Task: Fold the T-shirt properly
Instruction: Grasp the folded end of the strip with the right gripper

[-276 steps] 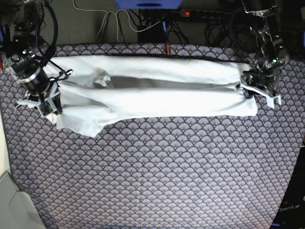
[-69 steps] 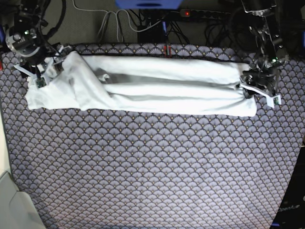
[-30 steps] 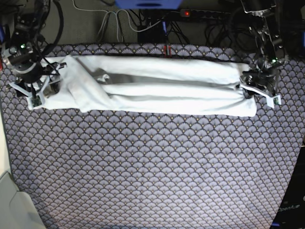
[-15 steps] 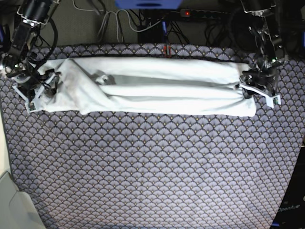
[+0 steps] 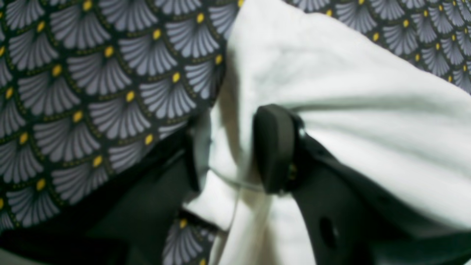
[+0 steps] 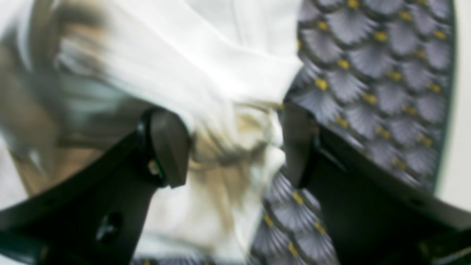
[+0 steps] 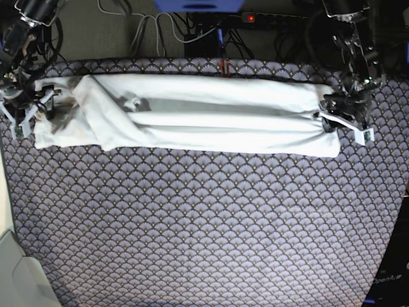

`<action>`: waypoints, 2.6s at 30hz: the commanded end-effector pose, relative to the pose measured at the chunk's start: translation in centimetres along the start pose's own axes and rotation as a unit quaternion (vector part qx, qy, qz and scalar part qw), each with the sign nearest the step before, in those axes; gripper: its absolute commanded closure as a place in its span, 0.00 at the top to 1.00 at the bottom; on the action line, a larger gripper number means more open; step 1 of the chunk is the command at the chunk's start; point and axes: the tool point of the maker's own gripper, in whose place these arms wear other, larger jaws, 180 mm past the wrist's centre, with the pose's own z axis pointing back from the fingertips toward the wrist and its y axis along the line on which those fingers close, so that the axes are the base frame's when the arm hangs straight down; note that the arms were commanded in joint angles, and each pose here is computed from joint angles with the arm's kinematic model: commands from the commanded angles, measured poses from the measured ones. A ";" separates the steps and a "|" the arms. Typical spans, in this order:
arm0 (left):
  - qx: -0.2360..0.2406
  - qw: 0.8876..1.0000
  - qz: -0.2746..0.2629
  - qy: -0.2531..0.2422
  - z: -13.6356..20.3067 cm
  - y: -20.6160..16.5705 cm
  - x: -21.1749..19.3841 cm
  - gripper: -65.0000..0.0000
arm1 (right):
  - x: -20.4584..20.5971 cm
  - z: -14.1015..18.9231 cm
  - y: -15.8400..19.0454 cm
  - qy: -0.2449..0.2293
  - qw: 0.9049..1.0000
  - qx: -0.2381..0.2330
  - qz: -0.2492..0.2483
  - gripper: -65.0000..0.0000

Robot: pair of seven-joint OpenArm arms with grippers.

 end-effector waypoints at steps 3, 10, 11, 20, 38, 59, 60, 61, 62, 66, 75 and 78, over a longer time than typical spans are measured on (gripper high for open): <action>0.007 1.000 -0.004 -0.006 0.1 0.4 0.7 0.36 | 1.4 1.6 -1.3 -0.016 0.999 -0.037 0.015 0.56; 0.006 1.000 -0.005 -0.008 0.2 0.3 0.8 0.36 | 4.6 4.2 -0.1 -0.069 0.995 -0.056 0.040 0.56; 0.006 1.000 -0.005 -0.008 0.3 0.3 0.8 0.36 | 5.2 4.5 0.2 -0.078 0.994 -0.058 0.041 0.56; 0.006 1.000 -0.005 -0.009 0.3 0.3 0.8 0.36 | 8.6 8.1 4.1 -0.142 0.986 -0.057 0.061 0.56; 0.006 1.000 -0.005 -0.008 0.3 0.3 0.8 0.36 | 9.4 6.4 9.9 -0.149 0.986 0.018 0.074 0.56; -0.002 1.000 0.005 -0.010 0.3 0.1 0.9 0.36 | 2.4 -0.6 9.2 -0.047 0.996 0.071 0.022 0.56; -0.007 1.000 0.011 -0.010 0.3 0.0 0.9 0.36 | 2.4 -0.6 9.2 -0.047 0.996 0.071 0.022 0.56; -0.013 1.000 0.018 -0.011 0.4 -0.2 1.0 0.36 | 2.4 -0.6 9.2 -0.047 0.996 0.071 0.022 0.56; -0.018 1.000 0.024 -0.005 0.4 -0.3 0.8 0.36 | 2.4 -0.6 9.2 -0.047 0.996 0.071 0.022 0.56; -0.033 0.999 0.038 0.016 0.5 -0.4 0.6 0.44 | 2.4 -0.7 9.3 -0.045 0.996 0.073 0.024 0.56; -0.048 0.997 0.054 0.017 0.7 -0.2 1.0 0.48 | 2.3 -0.6 9.4 -0.044 0.996 0.073 0.024 0.56; -0.047 0.997 0.054 0.019 0.6 -0.2 0.9 0.49 | 2.2 -0.6 9.4 -0.044 0.996 0.073 0.025 0.56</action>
